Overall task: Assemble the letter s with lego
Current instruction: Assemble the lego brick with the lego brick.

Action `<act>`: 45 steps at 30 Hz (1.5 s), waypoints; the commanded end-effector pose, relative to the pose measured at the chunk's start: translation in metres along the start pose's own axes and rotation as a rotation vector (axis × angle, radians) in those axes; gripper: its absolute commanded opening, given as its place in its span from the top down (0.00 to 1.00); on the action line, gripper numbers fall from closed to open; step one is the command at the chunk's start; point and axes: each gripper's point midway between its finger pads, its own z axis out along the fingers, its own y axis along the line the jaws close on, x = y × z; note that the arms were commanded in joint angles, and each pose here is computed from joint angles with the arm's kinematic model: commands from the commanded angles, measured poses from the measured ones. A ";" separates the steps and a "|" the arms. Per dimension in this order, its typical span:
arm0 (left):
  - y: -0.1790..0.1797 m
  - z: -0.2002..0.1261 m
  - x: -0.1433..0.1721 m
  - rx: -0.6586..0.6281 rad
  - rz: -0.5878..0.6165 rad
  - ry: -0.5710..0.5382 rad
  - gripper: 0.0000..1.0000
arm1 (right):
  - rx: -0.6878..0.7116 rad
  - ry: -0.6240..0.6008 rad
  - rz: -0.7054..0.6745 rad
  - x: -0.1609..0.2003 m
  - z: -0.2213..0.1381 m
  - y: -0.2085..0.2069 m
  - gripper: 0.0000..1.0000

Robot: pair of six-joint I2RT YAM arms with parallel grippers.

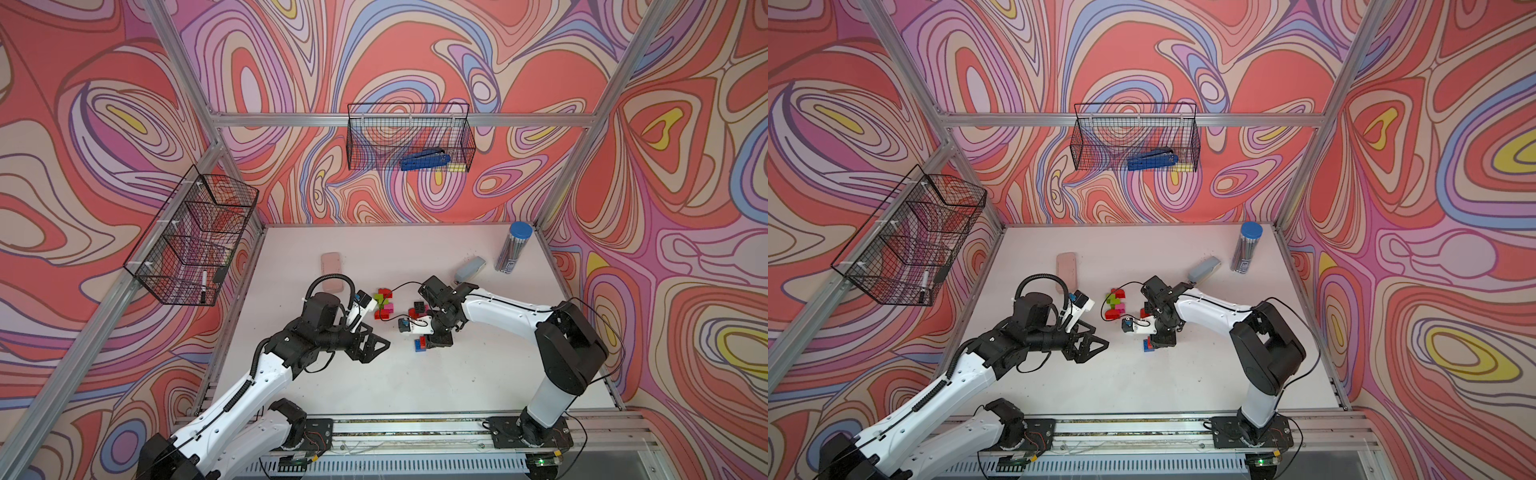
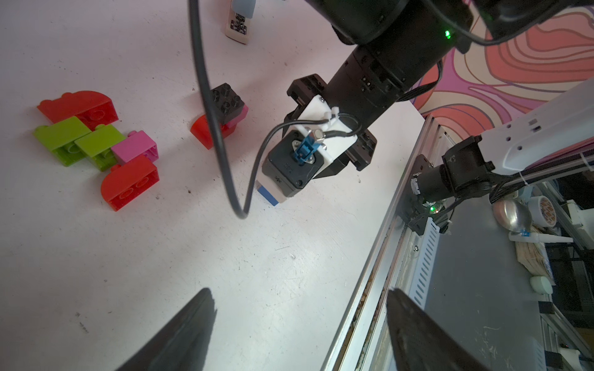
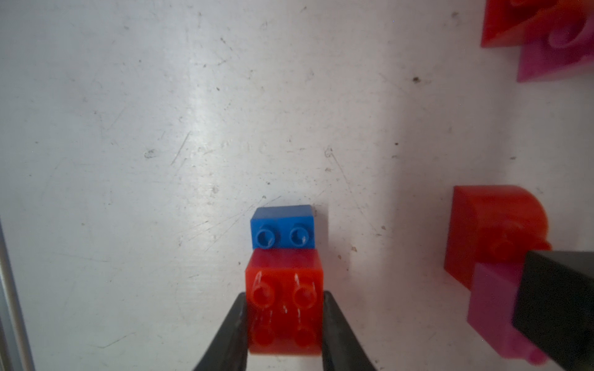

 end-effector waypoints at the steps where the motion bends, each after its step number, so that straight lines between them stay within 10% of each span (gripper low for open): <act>1: -0.001 0.000 0.000 0.013 0.000 0.001 0.15 | 0.011 0.050 0.002 0.012 0.001 -0.002 0.77; 45: -0.009 -0.005 -0.002 0.043 0.020 -0.017 0.15 | -0.052 0.046 -0.122 0.023 0.006 0.006 0.81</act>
